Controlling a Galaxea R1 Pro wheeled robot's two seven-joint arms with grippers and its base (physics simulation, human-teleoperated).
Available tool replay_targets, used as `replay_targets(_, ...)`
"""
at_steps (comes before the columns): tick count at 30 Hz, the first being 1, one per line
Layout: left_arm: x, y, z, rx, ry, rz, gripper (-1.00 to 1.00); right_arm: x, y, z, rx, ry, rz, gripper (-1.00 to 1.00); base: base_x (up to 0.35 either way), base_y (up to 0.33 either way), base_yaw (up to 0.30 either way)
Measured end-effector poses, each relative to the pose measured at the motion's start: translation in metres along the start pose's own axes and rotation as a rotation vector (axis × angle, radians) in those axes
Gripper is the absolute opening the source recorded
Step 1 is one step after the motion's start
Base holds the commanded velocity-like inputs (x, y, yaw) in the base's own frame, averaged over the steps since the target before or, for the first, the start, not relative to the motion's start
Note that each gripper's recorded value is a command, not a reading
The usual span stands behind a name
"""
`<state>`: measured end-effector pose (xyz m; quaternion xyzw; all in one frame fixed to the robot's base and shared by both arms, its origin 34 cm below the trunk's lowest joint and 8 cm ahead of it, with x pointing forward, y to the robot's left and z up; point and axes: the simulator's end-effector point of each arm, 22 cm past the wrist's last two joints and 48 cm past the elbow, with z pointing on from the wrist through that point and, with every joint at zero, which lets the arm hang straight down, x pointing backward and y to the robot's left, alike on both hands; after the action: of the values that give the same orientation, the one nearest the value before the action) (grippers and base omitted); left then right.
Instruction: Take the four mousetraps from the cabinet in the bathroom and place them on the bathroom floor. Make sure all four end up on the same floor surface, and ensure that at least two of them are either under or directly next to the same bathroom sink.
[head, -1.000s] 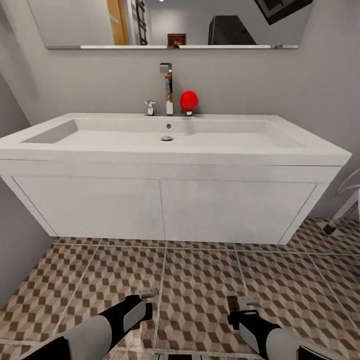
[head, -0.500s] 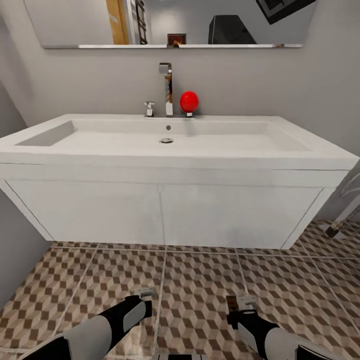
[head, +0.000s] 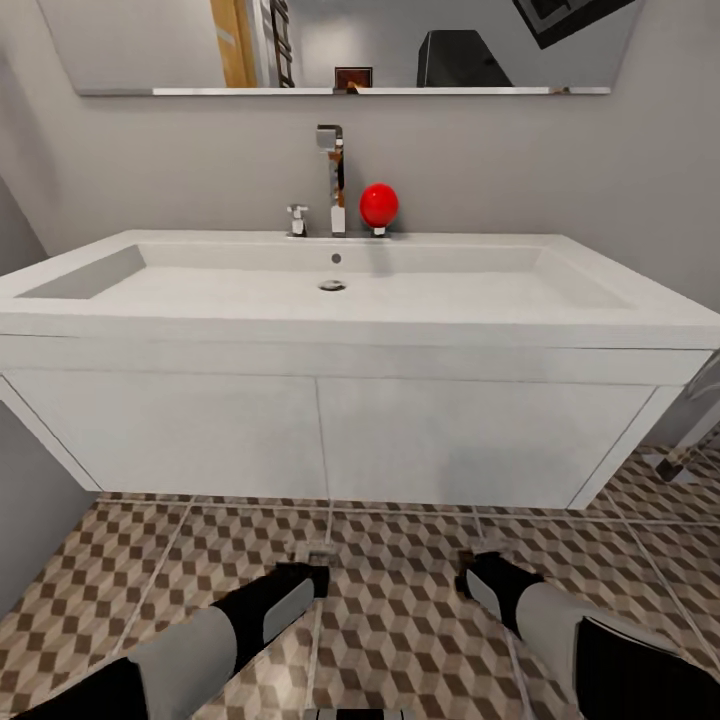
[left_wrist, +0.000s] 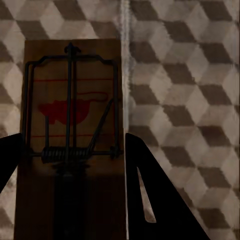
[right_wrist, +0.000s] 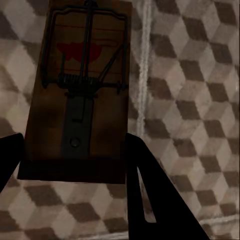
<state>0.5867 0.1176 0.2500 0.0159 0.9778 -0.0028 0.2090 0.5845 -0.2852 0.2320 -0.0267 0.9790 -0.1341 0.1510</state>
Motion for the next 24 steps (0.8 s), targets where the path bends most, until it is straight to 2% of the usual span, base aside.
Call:
replay_targets(3,-0.030,0.037,0.003,-0.079,-0.017,-0.018,-1.00,-0.023,-0.005,-0.006,0.008,-0.018,0.006,-1.00,0.000,0.000,0.000)
replay_targets(9,-0.053,0.098,-0.003,-0.261,-0.025,-0.038,-1.00,-0.036,-0.002,-0.010,0.001,-0.033,0.009,-1.00,0.000,0.000,0.000)
replay_targets(14,-0.059,0.114,-0.006,-0.310,-0.030,-0.041,-1.00,-0.035,-0.001,-0.010,0.000,-0.034,0.010,-1.00,0.000,0.000,0.000)
replay_targets(21,-0.064,0.111,-0.007,-0.304,-0.047,-0.037,-1.00,-0.035,-0.001,-0.010,0.000,-0.035,0.009,-1.00,0.001,0.000,0.000)
replay_targets(24,-0.064,0.110,-0.007,-0.303,-0.048,-0.036,-1.00,-0.035,0.000,-0.010,-0.002,-0.035,0.009,-1.00,0.208,0.000,0.000)
